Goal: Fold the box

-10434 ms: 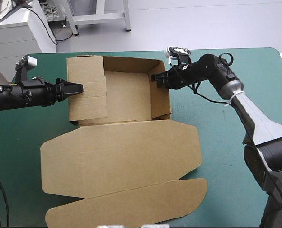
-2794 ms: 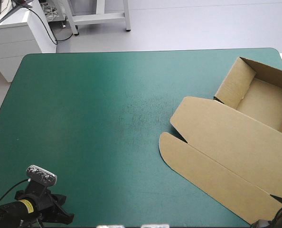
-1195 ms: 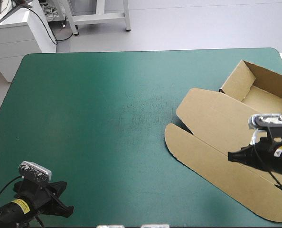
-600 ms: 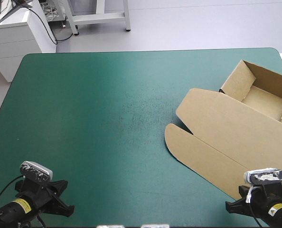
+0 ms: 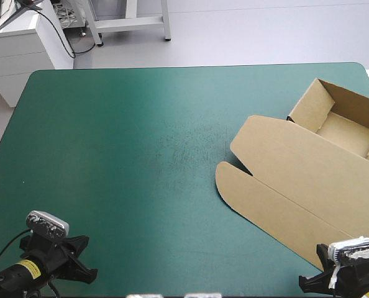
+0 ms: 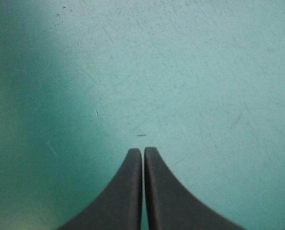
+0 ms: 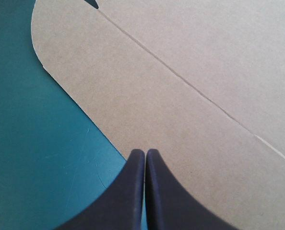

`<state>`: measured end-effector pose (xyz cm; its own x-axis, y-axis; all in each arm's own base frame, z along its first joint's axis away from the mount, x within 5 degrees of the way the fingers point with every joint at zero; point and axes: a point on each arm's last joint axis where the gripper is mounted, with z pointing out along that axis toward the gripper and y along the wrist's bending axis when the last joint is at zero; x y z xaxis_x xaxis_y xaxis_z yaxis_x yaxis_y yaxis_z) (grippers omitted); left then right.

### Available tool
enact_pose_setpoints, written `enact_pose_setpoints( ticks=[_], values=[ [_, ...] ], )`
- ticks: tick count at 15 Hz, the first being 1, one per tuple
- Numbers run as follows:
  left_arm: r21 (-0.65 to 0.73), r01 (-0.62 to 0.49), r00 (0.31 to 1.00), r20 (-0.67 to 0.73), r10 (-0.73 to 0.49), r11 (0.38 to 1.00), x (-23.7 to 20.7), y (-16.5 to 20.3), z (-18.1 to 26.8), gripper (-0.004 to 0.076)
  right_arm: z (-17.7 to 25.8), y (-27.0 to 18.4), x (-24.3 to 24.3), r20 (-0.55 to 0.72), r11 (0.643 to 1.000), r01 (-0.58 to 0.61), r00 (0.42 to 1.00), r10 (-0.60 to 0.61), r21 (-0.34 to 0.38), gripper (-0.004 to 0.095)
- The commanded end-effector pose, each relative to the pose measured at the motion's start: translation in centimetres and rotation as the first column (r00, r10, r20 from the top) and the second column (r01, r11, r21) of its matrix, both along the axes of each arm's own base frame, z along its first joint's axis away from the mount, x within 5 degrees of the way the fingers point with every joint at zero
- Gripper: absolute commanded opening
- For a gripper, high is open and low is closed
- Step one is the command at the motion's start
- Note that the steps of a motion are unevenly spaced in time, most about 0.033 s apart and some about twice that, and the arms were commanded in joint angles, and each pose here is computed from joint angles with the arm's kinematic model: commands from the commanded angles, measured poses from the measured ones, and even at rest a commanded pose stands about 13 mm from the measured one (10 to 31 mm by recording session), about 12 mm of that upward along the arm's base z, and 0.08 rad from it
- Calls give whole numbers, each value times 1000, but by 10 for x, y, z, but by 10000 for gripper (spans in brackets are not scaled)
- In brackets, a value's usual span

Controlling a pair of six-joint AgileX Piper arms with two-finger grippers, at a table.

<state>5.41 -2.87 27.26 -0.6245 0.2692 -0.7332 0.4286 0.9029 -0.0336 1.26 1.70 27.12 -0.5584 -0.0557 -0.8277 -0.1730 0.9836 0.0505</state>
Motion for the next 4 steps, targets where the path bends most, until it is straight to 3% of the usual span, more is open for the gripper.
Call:
enact_pose_setpoints(
  ticks=[1,4],
  values=[
    [-45,0,998,62,2,999,4,-3,11,-8,10,1,0,77,1000,4,997,-6,21,-13],
    [-46,1,998,61,2,999,4,-3,11,-8,11,0,0,79,1000,4,997,-6,21,-14]
  ],
)
